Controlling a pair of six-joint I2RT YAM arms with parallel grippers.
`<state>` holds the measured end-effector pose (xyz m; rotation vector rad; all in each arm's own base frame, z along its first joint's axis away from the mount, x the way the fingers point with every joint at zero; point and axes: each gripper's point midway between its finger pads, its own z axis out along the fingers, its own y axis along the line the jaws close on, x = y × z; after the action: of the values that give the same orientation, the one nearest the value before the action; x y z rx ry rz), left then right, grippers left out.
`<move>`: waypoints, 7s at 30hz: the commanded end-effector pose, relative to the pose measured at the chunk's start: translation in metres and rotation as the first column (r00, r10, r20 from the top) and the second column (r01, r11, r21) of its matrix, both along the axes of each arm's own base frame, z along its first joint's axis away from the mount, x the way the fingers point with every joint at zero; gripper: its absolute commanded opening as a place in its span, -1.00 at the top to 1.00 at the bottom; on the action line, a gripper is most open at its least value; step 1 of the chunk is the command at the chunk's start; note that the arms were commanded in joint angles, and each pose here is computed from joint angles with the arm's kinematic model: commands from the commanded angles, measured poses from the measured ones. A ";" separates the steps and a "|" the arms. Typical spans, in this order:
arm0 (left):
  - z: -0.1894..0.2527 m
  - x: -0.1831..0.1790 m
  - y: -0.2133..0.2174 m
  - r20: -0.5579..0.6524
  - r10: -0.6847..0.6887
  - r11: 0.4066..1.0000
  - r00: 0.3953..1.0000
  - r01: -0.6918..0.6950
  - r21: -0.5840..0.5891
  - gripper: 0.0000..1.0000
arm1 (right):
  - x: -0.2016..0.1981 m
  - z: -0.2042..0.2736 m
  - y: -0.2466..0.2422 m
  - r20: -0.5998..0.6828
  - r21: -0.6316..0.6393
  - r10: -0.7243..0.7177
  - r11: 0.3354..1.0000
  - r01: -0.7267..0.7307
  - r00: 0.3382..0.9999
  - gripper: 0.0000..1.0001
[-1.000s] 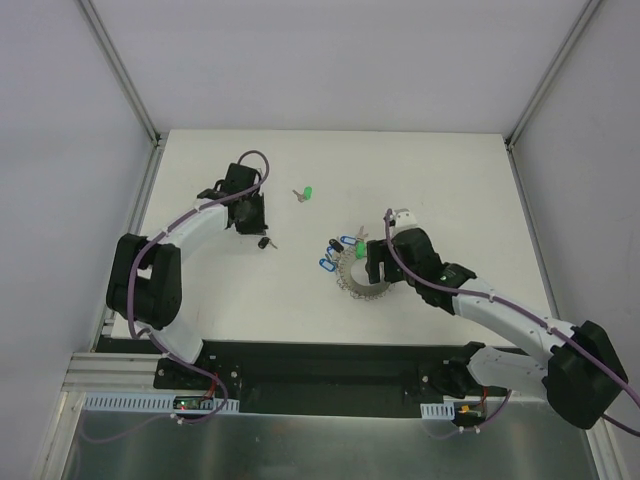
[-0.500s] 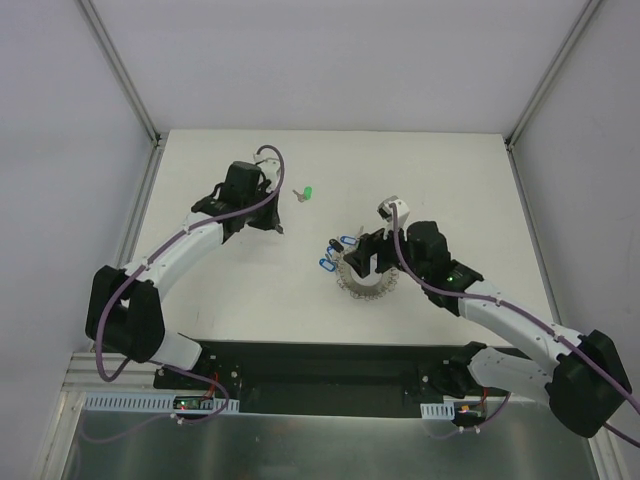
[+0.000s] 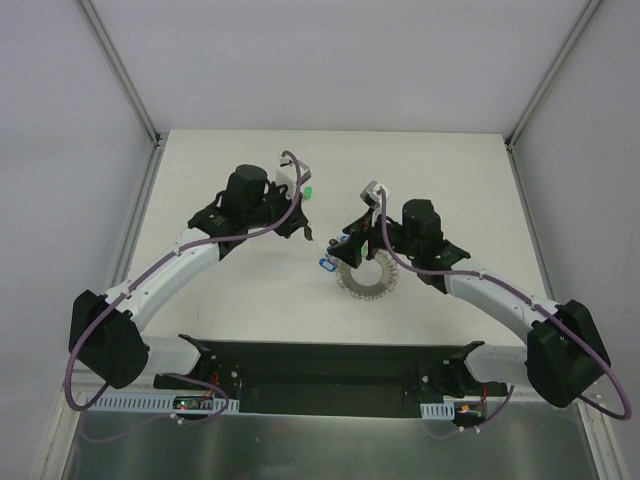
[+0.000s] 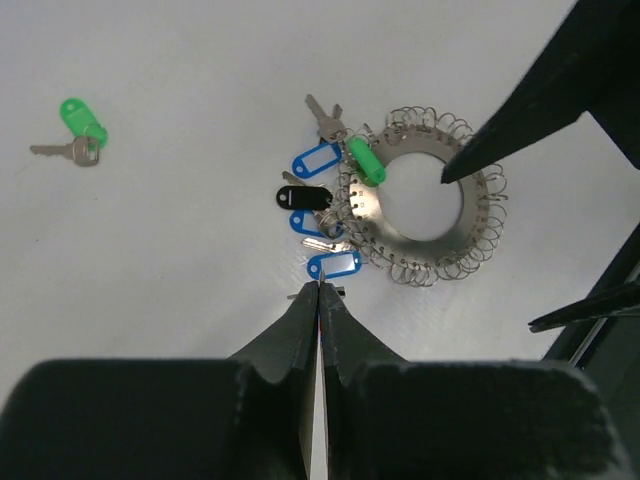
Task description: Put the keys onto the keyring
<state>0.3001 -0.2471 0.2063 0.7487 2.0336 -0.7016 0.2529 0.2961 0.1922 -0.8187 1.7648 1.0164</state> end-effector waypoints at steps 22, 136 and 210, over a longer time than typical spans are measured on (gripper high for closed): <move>0.065 -0.062 -0.044 0.182 -0.308 0.938 0.934 0.330 -0.105 1.00 | -0.008 0.044 0.041 0.147 0.056 0.359 0.927 -0.370 0.922 -0.19; 0.025 -0.055 0.107 0.235 0.327 0.922 0.915 -0.363 0.133 -0.97 | 0.009 -0.141 -0.139 -0.185 -0.713 -0.752 0.546 0.440 0.633 -0.18; 0.005 -0.052 0.100 0.187 0.288 0.925 0.939 -0.323 0.198 -0.97 | -0.029 -0.159 -0.068 -0.076 -0.862 -0.174 0.507 0.023 0.982 0.48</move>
<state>0.2440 -0.1495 0.2054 0.5766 2.0632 -0.2381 0.2225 0.2271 0.0283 -1.1950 2.4648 0.0509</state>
